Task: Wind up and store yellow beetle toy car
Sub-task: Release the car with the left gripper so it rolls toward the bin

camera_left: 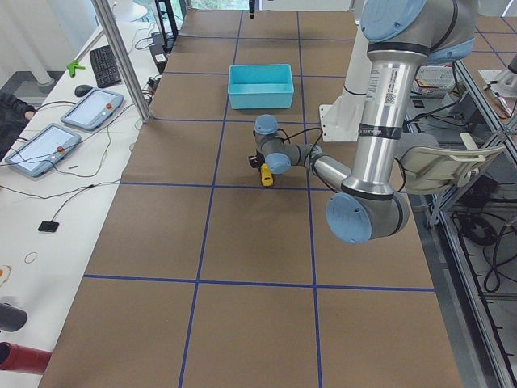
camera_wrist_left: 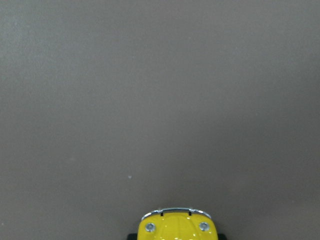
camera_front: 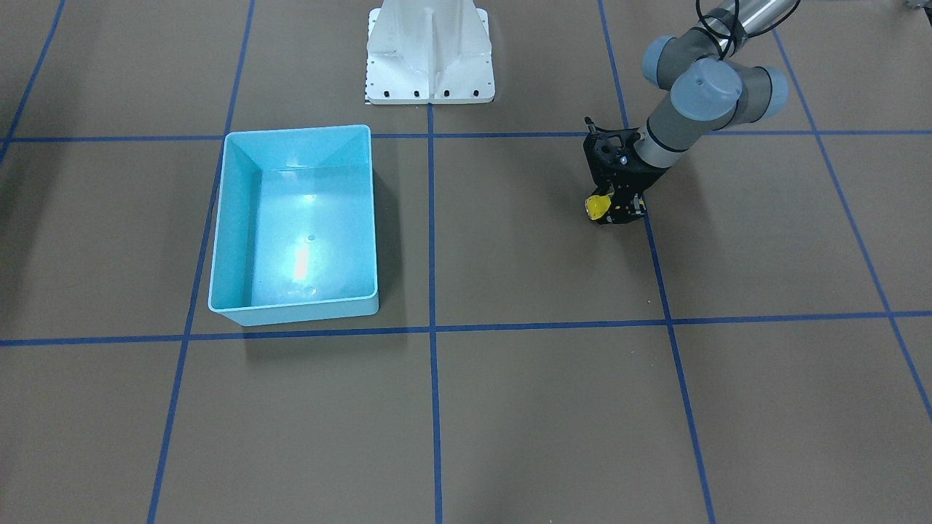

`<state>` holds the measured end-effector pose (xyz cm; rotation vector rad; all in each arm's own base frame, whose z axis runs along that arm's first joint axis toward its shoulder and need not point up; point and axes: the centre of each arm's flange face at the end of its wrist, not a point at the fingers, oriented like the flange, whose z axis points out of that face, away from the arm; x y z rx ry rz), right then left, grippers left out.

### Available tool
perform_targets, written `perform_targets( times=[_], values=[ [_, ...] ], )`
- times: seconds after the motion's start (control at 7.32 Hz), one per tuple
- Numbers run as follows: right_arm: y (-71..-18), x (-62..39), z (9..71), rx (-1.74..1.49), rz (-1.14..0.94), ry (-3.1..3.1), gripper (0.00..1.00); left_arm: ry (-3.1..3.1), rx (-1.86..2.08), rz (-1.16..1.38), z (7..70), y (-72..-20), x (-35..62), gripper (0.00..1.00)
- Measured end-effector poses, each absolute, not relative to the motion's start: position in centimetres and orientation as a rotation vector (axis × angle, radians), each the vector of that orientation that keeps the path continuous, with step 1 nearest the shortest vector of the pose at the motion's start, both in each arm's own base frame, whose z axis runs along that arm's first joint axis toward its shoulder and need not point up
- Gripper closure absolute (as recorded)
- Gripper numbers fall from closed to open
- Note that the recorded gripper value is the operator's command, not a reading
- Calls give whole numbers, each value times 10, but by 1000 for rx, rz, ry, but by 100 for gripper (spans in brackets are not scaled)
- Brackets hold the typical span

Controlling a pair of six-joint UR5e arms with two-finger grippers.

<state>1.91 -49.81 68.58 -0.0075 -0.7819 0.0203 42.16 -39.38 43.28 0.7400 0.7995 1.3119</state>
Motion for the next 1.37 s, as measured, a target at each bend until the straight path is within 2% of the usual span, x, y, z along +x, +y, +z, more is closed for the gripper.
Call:
perform_targets(
  times=[0.55, 0.68, 0.82, 1.37],
  values=[
    [-498, 19, 686, -8, 20, -782, 0, 806, 752, 1307, 457, -386, 402, 62],
    [-498, 19, 686, -8, 20, -782, 0, 812, 753, 1303, 464, -385, 395, 41],
    [-498, 19, 686, -8, 20, -782, 0, 814, 756, 1300, 469, -385, 390, 1],
    [-498, 19, 686, -8, 20, -785, 0, 810, 762, 1279, 473, -391, 378, 0]
  ],
)
